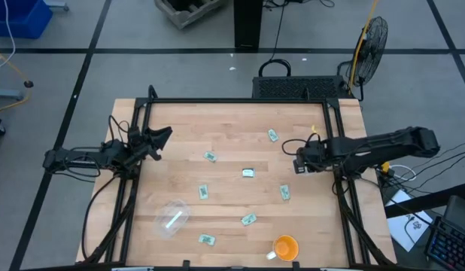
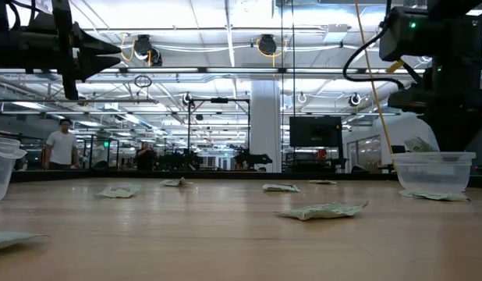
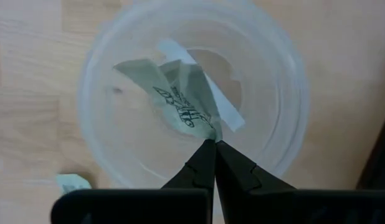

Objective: Pick and place Stevia / Truvia into bins
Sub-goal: Put the white stevia packet into the circle transparent container, then put the white stevia packet into the rectangle transparent container

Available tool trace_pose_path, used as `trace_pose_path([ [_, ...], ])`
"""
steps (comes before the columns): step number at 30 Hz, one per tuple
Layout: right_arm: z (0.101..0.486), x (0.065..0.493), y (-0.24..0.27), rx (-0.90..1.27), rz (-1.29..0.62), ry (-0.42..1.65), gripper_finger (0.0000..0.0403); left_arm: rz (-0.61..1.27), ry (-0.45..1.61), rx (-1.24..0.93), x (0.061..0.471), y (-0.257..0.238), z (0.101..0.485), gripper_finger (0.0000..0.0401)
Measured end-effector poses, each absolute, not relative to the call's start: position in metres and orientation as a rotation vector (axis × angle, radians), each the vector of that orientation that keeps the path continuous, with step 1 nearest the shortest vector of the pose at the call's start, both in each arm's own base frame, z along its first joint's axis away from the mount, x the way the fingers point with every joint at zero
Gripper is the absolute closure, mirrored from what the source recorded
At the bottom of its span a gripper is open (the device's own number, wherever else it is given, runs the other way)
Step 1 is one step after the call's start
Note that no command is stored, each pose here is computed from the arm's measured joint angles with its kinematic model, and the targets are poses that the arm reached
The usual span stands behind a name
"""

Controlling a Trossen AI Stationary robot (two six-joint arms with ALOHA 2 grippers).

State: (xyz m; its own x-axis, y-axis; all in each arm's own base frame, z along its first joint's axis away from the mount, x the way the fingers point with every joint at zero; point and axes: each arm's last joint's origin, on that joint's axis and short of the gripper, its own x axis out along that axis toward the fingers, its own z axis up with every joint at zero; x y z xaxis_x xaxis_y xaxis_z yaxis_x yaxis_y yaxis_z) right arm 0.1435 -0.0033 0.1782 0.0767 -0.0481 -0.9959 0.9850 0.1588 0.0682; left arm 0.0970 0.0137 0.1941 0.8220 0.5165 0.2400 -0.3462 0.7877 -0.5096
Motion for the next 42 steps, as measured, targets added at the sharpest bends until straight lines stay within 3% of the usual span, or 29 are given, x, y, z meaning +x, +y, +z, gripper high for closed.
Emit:
trace_pose_path([
  [13, 0.172, 0.147, -0.015, 1.023, -1.067, 1.242, 0.0352, 0.478, -0.381, -0.467, 0.097, 0.014, 0.194, 0.0295],
  [22, 0.178, 0.153, -0.019, 0.971, -0.921, 1.169, 0.0343, 0.478, -0.38, -0.467, 0.097, 0.014, 0.194, 0.0295],
  [31, 0.205, 0.149, -0.02, 0.947, -0.769, 0.887, 0.0352, 0.472, -0.363, -0.461, 0.098, 0.013, 0.193, 0.0295],
  [42, 0.255, 0.171, -0.026, 0.617, -0.51, 0.336, 0.0353, 0.484, -0.176, -0.476, 0.102, 0.013, 0.174, 0.0295],
])
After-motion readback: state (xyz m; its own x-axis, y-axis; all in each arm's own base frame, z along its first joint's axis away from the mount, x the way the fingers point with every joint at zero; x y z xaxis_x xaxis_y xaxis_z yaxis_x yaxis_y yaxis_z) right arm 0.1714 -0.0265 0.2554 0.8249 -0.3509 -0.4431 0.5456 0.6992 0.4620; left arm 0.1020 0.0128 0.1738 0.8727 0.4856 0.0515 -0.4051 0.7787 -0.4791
